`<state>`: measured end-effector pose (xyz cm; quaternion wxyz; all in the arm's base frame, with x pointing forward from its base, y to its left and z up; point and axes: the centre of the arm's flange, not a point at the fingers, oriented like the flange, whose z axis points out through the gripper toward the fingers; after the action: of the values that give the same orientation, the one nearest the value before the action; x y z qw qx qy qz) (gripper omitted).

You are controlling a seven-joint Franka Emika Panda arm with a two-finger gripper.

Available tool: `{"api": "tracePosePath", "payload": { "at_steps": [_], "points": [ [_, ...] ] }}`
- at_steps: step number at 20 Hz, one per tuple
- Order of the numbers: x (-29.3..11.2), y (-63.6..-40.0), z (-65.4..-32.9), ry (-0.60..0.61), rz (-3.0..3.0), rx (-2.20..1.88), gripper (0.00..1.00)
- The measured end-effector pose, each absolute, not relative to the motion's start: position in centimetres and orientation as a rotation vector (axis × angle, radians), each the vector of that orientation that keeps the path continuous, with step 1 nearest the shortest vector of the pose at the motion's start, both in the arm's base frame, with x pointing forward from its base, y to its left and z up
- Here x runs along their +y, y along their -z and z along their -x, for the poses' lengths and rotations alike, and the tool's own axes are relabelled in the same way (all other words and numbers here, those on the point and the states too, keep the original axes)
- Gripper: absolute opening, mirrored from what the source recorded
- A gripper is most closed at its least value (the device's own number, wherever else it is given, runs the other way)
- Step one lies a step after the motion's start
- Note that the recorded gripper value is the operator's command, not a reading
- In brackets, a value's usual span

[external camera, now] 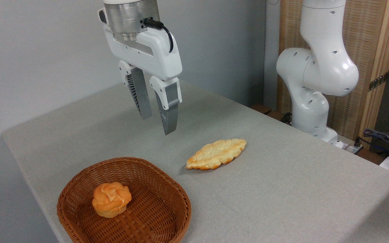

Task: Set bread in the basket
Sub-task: 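Move the open gripper over the elongated golden bread loaf and lower it, then close the gripper on the middle of the golden bread loaf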

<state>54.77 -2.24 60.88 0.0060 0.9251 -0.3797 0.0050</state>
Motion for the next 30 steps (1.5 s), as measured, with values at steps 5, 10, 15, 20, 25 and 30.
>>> {"api": "tracePosePath", "payload": {
  "at_steps": [5,10,15,20,25,30],
  "points": [
    [-2.2,-60.8,-54.8,-0.015,-2.896,-1.186,1.0],
    [-2.2,-60.6,-54.8,-0.008,-2.894,-1.186,1.0],
    [-3.3,-58.4,-53.7,0.069,-2.866,-1.21,1.0],
    [-5.6,-55.3,-50.9,0.071,-2.85,-1.274,1.0],
    [-6.4,-49.9,-45.7,0.151,-2.817,-1.34,1.0],
    [-8.1,-44.8,-43.3,0.217,-2.8,-1.468,1.0]
  ]
}}
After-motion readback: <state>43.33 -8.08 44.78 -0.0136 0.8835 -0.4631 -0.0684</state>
